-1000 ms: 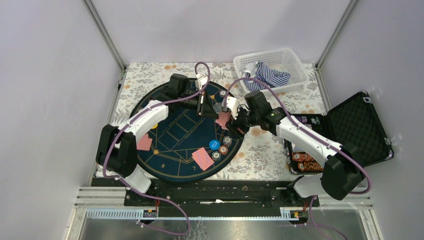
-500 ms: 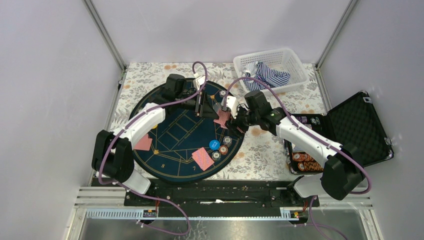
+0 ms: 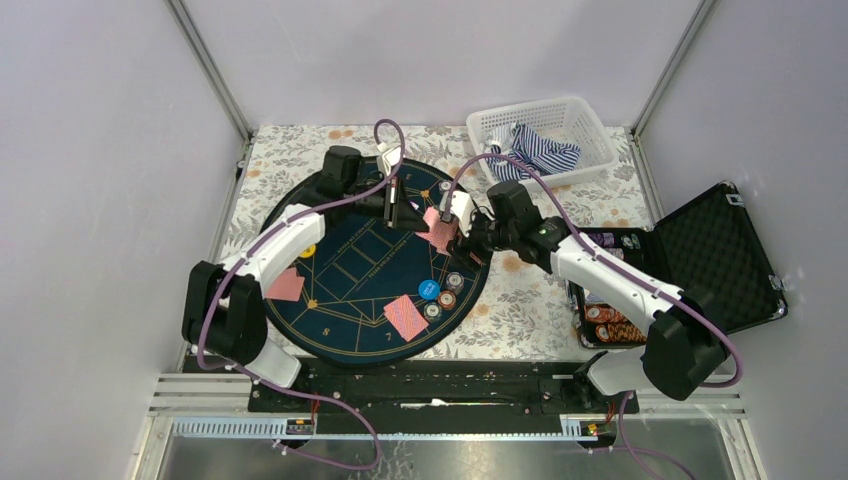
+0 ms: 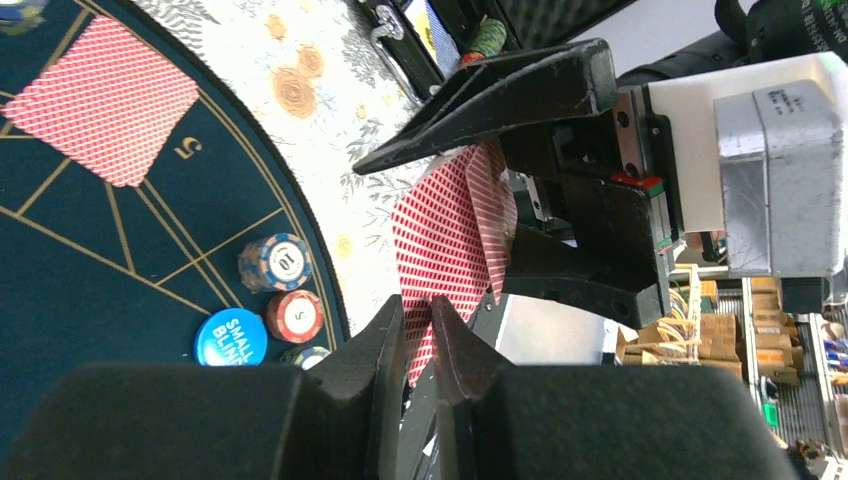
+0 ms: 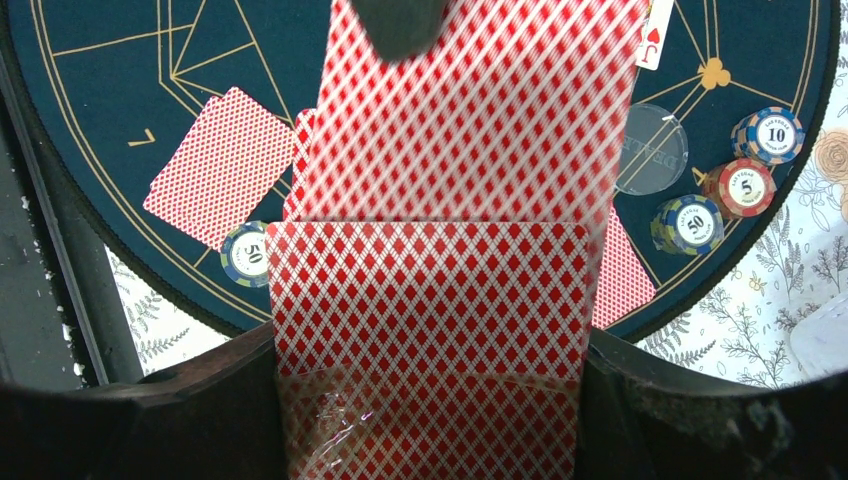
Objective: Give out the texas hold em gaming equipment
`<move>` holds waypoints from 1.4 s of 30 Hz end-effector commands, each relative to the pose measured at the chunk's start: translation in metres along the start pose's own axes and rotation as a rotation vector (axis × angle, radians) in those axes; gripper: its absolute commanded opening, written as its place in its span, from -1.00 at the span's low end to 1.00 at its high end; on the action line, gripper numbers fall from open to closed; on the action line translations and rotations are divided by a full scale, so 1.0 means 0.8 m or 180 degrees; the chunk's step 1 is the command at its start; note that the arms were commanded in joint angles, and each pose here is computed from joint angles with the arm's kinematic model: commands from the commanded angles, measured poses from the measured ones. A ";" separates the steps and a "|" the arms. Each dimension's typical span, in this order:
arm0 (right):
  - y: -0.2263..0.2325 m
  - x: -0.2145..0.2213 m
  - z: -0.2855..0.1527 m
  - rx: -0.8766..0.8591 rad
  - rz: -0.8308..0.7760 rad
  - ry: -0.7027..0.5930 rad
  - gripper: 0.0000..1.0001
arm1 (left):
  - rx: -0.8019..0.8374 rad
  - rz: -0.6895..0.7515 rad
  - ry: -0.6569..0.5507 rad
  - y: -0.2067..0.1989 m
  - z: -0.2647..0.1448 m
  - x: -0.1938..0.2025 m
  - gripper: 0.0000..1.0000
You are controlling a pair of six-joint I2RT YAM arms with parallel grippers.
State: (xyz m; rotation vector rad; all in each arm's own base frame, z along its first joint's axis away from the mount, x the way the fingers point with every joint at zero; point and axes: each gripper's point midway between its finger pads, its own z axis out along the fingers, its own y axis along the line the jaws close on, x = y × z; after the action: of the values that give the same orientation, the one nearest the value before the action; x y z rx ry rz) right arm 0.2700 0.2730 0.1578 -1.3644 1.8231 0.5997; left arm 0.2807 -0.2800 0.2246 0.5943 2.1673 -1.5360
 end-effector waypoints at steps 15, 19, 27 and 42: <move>-0.004 -0.035 -0.008 0.0092 -0.0181 -0.0335 -1.00 | -0.0758 0.0149 -0.0551 0.038 -0.093 -0.040 -1.00; -0.003 -0.036 -0.009 0.0088 -0.0172 -0.0342 -1.00 | -0.1444 0.0370 -0.0531 0.083 -0.119 -0.041 -1.00; -0.003 -0.036 -0.011 0.0099 -0.0164 -0.0339 -1.00 | -0.2613 0.0781 -0.0253 0.164 -0.166 -0.064 -1.00; -0.004 -0.032 -0.007 0.0087 -0.0141 -0.0301 -1.00 | -0.4122 0.1714 0.0122 0.254 -0.206 -0.108 -1.00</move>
State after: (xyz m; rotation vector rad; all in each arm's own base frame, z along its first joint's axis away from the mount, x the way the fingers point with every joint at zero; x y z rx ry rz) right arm 0.2711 0.2739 0.1574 -1.3579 1.8066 0.5976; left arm 0.4196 -0.0781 0.1365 0.5529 2.3758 -0.0175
